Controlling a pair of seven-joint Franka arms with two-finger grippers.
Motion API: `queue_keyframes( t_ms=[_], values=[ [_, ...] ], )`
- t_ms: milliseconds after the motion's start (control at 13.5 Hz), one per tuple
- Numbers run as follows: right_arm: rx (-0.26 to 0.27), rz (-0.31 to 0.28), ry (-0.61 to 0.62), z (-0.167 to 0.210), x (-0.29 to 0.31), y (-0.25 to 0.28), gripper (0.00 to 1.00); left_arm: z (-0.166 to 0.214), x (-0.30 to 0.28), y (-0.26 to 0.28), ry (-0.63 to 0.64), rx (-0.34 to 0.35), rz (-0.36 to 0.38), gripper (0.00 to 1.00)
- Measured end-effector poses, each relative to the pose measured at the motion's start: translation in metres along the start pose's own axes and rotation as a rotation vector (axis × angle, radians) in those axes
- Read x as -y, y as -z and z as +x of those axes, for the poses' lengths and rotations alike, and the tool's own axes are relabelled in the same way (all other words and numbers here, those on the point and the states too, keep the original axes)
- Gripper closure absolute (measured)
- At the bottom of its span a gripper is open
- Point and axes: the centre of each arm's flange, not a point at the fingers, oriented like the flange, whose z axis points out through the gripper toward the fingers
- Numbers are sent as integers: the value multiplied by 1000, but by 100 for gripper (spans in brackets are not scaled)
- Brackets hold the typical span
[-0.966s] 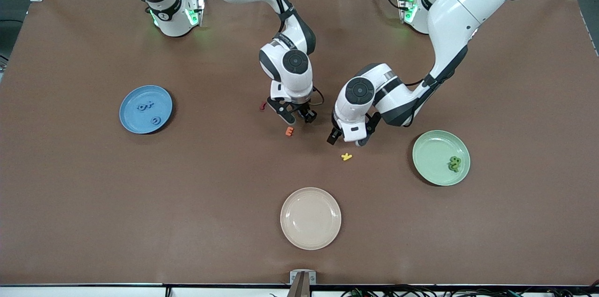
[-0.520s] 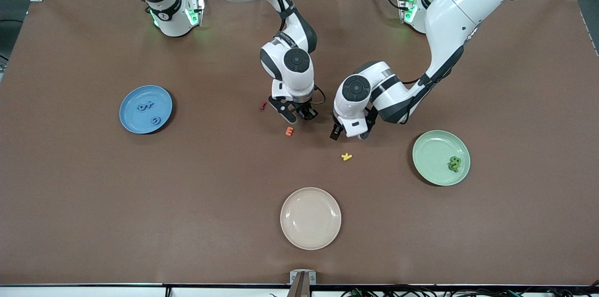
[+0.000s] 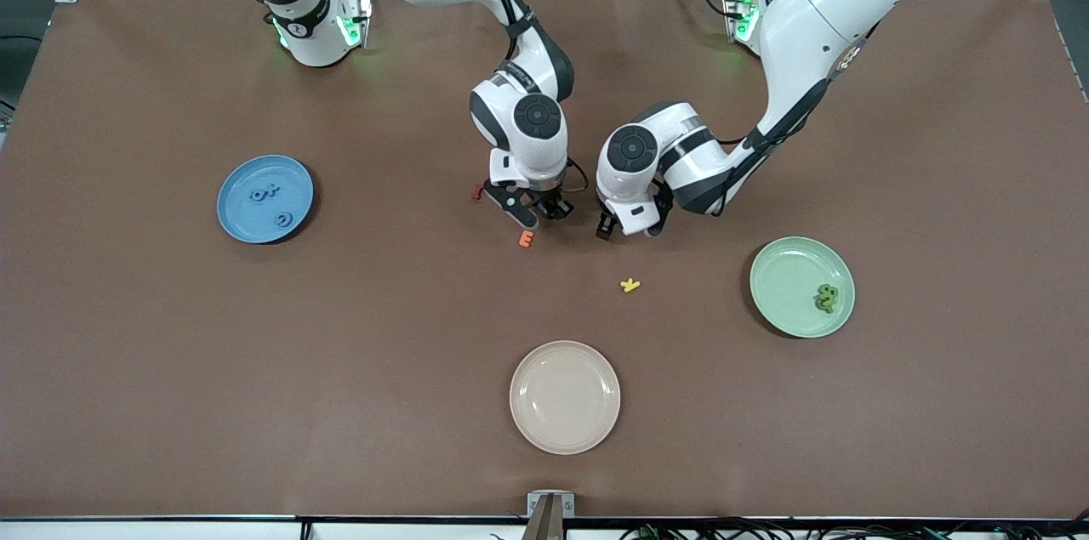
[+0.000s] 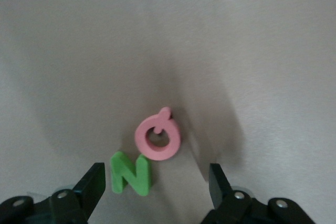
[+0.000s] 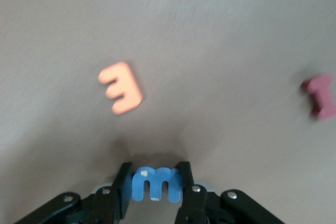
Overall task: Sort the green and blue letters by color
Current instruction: 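Place the m on the blue plate while the left gripper grasps the N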
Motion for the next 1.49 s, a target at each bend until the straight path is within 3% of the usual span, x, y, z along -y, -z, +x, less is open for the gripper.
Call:
queue_keyframes(
  t_ms=[149,297,595,892,1115,1264,1412,1486],
  values=[
    [27,-82,40,39,-10,5,59,-2,6,-2,1,-3,2,15],
    [75,-124,82,89,-20,30,59,-4,11,-1,1,-4,-5,15],
    [197,-166,177,195,-66,102,59,-9,30,2,-8,7,-42,20],
    [241,-198,332,298,-159,136,59,-9,37,1,-33,-17,-69,26],
    [246,-219,408,329,-215,125,59,-8,39,-3,-30,-29,-102,25],
    [248,-207,450,343,-252,111,59,-8,41,-8,-33,-32,-102,31],
    [246,-183,480,353,-290,97,59,-8,40,-6,-34,-27,-111,47],
    [244,-166,488,355,-308,90,59,-8,40,-6,-34,-27,-111,48]
  ],
)
